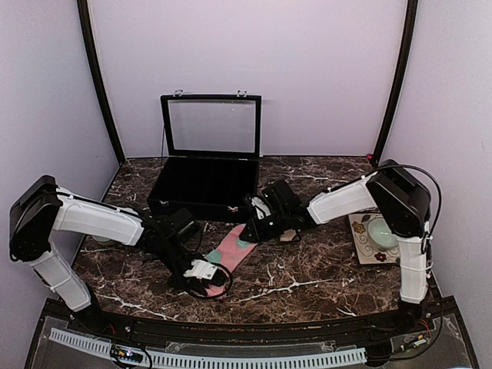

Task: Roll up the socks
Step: Roll the sock at the center of the board.

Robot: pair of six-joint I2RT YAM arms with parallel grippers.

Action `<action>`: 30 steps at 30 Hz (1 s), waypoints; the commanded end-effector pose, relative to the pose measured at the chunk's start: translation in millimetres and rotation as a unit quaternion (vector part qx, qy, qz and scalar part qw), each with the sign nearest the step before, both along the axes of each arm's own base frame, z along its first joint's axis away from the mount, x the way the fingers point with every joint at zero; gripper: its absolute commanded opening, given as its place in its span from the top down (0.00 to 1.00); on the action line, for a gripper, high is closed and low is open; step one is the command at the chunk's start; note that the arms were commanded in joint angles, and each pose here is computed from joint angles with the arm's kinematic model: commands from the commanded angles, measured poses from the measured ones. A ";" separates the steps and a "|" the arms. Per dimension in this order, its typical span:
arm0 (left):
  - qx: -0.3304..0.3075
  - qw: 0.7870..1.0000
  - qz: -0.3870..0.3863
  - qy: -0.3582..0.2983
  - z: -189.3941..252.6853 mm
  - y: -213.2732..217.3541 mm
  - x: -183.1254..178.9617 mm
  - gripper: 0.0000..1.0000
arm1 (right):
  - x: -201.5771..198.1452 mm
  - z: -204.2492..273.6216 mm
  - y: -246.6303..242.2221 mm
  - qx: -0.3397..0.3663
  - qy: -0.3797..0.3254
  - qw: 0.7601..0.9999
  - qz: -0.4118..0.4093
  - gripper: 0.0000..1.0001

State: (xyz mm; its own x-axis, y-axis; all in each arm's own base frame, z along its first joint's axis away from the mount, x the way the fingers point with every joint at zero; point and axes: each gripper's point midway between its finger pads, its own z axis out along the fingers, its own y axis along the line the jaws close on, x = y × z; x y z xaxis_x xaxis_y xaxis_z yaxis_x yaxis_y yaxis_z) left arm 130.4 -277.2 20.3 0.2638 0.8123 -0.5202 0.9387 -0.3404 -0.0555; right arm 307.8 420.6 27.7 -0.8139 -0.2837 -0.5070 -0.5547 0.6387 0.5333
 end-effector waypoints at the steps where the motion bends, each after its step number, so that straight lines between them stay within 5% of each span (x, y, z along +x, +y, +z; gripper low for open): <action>1: 0.134 0.984 -0.002 0.118 -31.7 58.4 -52.2 1.00 | 20.7 10.7 -25.1 -0.062 -0.081 0.994 -0.030 0.79; 13: 0.136 0.974 0.010 0.182 -32.0 46.8 -47.3 1.00 | -75.0 71.5 -42.7 -0.006 -0.272 0.960 0.066 0.67; 16: 0.132 0.968 0.030 0.211 -31.1 45.4 -39.7 1.00 | -126.4 96.8 -42.1 0.037 -0.360 0.922 0.136 0.65; 22: 0.120 0.949 0.077 0.283 -22.9 44.5 -22.2 0.97 | -200.0 83.3 -17.7 0.030 -0.382 0.884 0.267 0.64; 30: 0.145 0.936 0.095 0.308 -30.4 47.3 -17.0 0.95 | -236.6 62.8 49.5 0.028 -0.425 0.824 0.374 0.65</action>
State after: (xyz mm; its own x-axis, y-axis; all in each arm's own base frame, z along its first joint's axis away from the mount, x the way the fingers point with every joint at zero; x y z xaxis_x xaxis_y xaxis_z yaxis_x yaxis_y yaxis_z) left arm 127.2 -268.7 24.2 -0.2198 0.8411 -0.4942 0.7608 -0.1693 -0.6266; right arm 79.8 436.9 87.2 0.0860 -0.5390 -0.8379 -0.9910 0.0403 -0.1276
